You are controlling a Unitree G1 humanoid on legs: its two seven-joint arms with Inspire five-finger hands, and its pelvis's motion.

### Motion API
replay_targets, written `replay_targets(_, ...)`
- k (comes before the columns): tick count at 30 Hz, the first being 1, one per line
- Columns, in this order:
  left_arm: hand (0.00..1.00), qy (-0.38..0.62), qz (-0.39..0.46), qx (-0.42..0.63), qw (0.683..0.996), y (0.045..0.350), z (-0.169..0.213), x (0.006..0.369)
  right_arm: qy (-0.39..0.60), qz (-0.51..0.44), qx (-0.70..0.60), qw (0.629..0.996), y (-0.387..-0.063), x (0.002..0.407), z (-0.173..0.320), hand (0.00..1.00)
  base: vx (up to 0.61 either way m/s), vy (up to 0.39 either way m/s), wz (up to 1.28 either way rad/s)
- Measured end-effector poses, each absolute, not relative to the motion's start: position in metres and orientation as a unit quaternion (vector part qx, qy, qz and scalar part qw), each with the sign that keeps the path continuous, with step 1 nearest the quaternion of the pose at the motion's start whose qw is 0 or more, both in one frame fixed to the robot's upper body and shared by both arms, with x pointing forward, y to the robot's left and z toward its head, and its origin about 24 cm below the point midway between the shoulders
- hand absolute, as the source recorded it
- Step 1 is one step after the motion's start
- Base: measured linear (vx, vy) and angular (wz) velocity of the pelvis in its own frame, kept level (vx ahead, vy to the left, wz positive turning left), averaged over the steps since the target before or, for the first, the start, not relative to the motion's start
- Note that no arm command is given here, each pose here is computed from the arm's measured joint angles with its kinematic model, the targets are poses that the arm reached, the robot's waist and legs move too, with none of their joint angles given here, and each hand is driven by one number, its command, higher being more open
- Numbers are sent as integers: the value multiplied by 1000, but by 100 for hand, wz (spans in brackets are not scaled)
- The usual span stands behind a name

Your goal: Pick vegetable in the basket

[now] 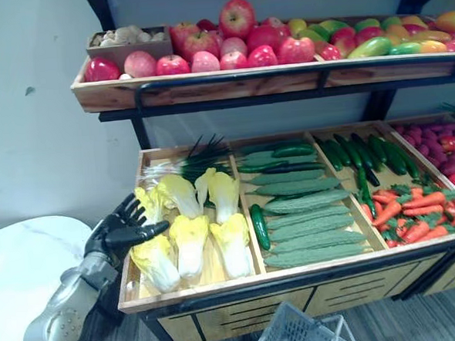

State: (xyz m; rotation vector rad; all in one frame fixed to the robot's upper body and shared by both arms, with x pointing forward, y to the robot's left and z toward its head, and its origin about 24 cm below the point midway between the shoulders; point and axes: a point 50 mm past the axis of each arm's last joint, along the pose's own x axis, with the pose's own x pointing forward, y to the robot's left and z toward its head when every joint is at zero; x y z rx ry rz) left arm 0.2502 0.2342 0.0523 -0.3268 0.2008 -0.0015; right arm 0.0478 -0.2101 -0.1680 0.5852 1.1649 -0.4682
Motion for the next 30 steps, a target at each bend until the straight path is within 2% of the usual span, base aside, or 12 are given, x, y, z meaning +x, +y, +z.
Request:
replay_targets(7, 100, 168, -1, -105, 980, 238, 26, 256, 529, -203, 263, 780, -207, 53, -167, 0, -151, -18, -12)
replay_targets(8, 100, 160, 2, -91, 983, 237, 32, 270, 529, -199, 262, 782, -205, 54, -167, 0, -86, 52, 0)
replay_targets(10, 100, 167, 14, -88, 982, 238, 30, 273, 527, -198, 263, 784, -205, 56, -166, 0, 74, 59, 0)
replay_targets(22, 100, 184, 53, -56, 980, 253, 27, 280, 527, -168, 252, 794, -196, 64, -166, 0, 31, -35, -2)
replay_targets(30, 100, 204, 47, -37, 977, 257, 18, 284, 512, -161, 252, 805, -196, 72, -163, 0, -109, -79, -7)
